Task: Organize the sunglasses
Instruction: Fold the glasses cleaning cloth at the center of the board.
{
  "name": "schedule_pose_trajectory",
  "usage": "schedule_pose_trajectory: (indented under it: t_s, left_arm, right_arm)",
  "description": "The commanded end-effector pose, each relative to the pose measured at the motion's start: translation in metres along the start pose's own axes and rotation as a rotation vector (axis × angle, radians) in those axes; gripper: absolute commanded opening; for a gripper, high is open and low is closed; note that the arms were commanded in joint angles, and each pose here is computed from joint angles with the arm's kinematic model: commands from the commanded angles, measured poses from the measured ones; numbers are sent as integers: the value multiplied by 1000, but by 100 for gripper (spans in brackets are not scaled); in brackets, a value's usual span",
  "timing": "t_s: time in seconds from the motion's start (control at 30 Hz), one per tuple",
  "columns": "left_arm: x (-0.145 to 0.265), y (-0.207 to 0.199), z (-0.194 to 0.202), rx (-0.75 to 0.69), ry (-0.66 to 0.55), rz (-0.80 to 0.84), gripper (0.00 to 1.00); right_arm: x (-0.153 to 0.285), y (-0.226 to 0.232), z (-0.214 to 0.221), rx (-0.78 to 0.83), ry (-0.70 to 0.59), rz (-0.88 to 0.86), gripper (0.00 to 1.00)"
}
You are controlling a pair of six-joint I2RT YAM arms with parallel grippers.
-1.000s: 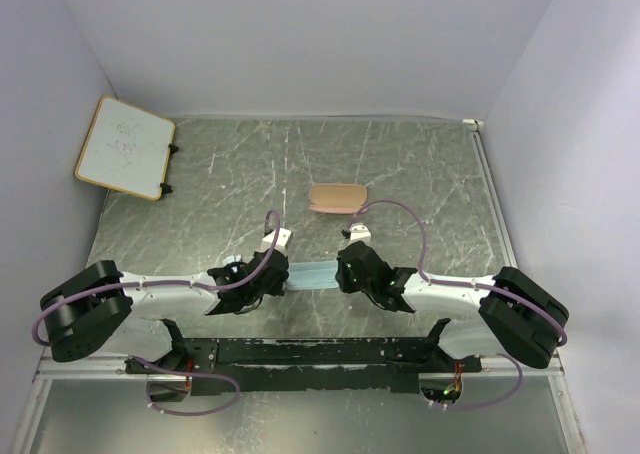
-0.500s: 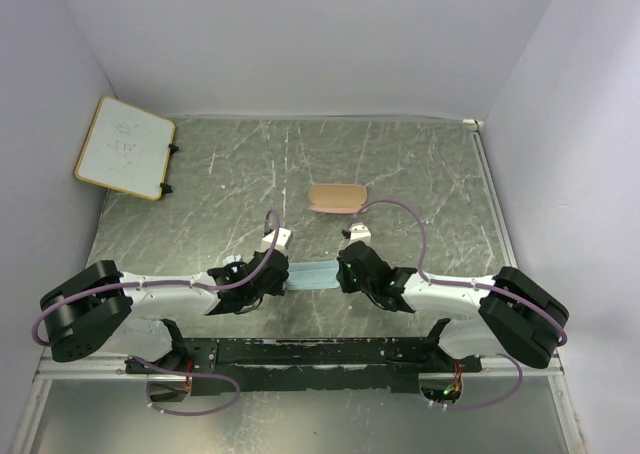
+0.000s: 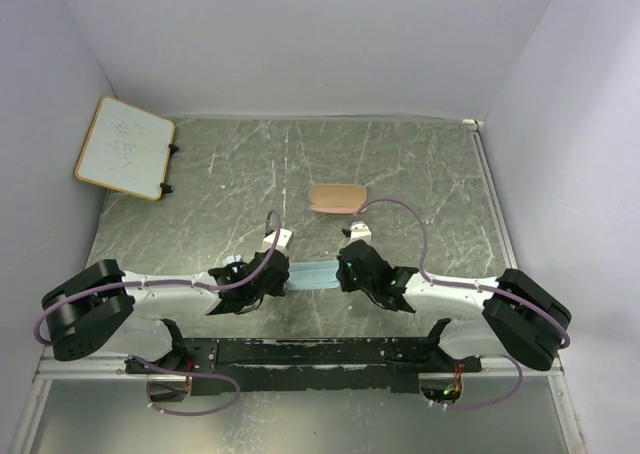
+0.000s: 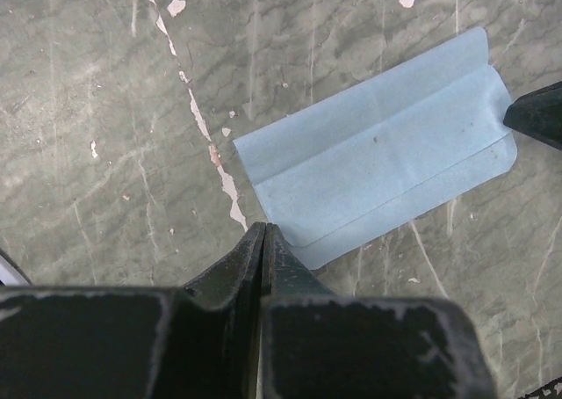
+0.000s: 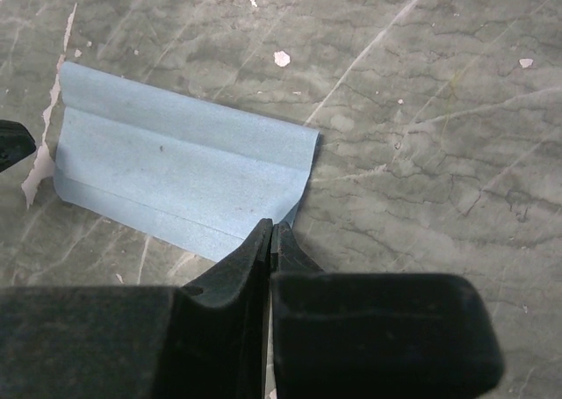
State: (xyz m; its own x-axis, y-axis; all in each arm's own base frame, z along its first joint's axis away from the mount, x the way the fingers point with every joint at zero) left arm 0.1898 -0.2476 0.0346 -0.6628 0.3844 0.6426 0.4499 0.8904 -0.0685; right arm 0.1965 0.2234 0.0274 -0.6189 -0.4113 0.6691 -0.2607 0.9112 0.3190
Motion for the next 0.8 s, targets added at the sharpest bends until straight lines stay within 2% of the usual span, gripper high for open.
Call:
schedule_pose_trajectory:
  t_s: [0.0,0.77]
  left_arm:
    - [-2,-8,-12,16,-32,29,11]
    - [3,-4,-18,20,-55,12,11]
  right_arm:
    - [3,7,-16,-3,-39,-11,0]
    - [9,9,-7,-7,10,-30,0]
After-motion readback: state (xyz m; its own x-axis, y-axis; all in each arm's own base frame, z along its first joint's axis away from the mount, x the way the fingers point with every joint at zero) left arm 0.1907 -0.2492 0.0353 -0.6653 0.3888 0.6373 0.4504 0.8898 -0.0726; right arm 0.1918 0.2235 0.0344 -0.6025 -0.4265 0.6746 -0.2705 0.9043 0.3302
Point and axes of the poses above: each gripper's point midway between its finger pads, its own x axis back along the fingers, its own y axis along the line the jaws close on, z = x × y, the point moved 1 cm from there along x, back along the fingers, and after that the axes turned 7 degrees about -x, right-handed, at the moved point
